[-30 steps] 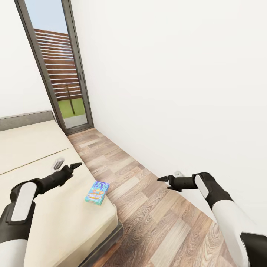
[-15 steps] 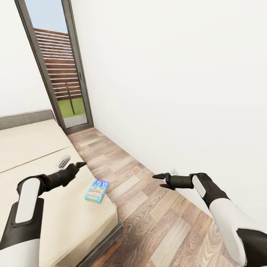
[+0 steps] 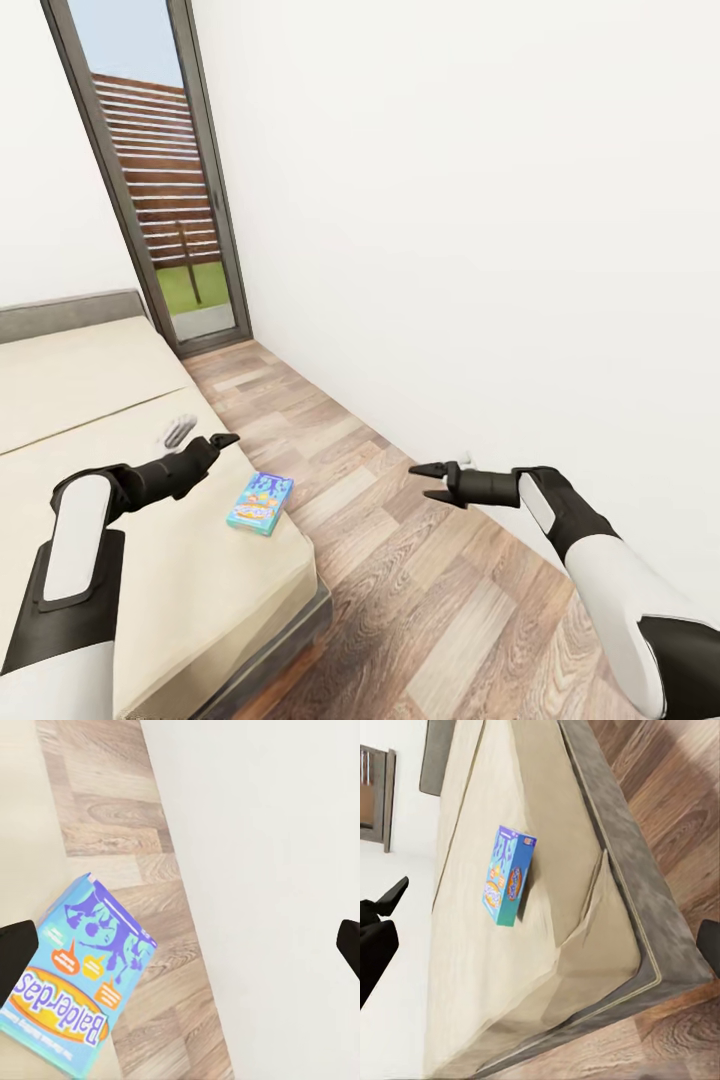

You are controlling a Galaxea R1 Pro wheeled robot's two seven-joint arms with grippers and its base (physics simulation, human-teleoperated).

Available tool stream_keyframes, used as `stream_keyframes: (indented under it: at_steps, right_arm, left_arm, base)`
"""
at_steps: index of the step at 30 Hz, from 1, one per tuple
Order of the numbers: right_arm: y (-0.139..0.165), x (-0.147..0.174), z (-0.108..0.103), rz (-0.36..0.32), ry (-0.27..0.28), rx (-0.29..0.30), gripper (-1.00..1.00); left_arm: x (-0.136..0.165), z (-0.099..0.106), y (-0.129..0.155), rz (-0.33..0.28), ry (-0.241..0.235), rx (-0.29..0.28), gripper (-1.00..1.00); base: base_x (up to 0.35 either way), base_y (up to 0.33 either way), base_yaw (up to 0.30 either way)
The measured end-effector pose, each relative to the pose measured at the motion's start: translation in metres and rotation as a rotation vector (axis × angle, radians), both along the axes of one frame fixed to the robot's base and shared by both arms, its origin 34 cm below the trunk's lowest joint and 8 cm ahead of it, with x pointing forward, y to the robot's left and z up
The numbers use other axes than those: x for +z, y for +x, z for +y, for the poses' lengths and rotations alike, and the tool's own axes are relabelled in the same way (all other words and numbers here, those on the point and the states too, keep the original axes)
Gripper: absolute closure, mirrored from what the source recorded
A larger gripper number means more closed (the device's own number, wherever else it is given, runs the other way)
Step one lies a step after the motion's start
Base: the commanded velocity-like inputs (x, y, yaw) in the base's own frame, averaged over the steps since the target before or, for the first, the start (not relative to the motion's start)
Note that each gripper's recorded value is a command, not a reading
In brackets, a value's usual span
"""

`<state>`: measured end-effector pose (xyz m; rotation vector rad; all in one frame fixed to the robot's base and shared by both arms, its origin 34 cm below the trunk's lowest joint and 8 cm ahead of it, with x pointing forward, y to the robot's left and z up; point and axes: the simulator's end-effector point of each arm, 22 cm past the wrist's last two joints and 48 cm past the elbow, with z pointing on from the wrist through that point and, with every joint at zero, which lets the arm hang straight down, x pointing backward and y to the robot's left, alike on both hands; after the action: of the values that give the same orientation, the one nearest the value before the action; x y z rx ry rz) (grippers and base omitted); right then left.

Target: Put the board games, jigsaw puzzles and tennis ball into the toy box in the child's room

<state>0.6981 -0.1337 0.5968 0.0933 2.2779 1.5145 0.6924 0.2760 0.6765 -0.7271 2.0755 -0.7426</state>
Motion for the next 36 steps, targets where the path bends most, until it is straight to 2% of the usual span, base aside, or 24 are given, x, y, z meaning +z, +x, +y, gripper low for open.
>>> stream_keyframes:
  at_steps: [1,3,6,8,17,26,29,32,35,36]
  right_arm:
    - [-0.001,-0.002,0.000,0.000,0.000,0.000,-1.00]
    - [-0.004,0.004,0.004,-0.019,0.049,0.015,-1.00]
    - [-0.007,0.002,0.006,-0.028,0.076,0.024,-1.00]
    - [-0.013,0.005,0.010,-0.043,0.122,0.038,-1.00]
    - [-0.026,-0.007,0.015,-0.068,0.183,0.061,-1.00]
    - [-0.032,-0.032,0.016,-0.083,0.166,0.061,-1.00]
    - [-0.030,-0.049,0.015,-0.067,0.131,0.047,-1.00]
    - [-0.029,-0.059,0.016,-0.052,0.121,0.042,-1.00]
    - [-0.028,-0.069,0.019,-0.037,0.104,0.035,-1.00]
    - [-0.028,-0.069,0.019,-0.037,0.104,0.035,-1.00]
  left_arm:
    - [-0.002,0.000,-0.001,0.000,0.000,0.000,-1.00]
    - [-0.004,-0.002,-0.001,-0.003,0.002,-0.004,-1.00]
    - [-0.011,-0.004,-0.003,-0.004,0.005,-0.008,-1.00]
    - [-0.014,-0.007,-0.004,-0.005,0.009,-0.017,-1.00]
    - [-0.032,-0.014,-0.008,-0.008,0.011,-0.031,-1.00]
    - [-0.048,-0.021,-0.014,-0.021,-0.020,-0.049,-1.00]
    - [-0.050,-0.028,-0.013,-0.027,-0.061,-0.068,-1.00]
    - [-0.055,-0.031,-0.012,-0.019,-0.077,-0.075,-1.00]
    - [-0.054,-0.038,-0.011,-0.027,-0.123,-0.094,-1.00]
    - [-0.054,-0.038,-0.011,-0.027,-0.123,-0.094,-1.00]
  base:
    - [0.000,0.000,0.000]
    - [0.000,0.000,0.000]
    - [0.000,0.000,0.000]
    - [0.000,0.000,0.000]
    - [0.000,0.000,0.000]
    - [0.000,0.000,0.000]
    - [0.000,0.000,0.000]
    - [0.000,0.000,0.000]
    - [0.000,0.000,0.000]
    - [0.000,0.000,0.000]
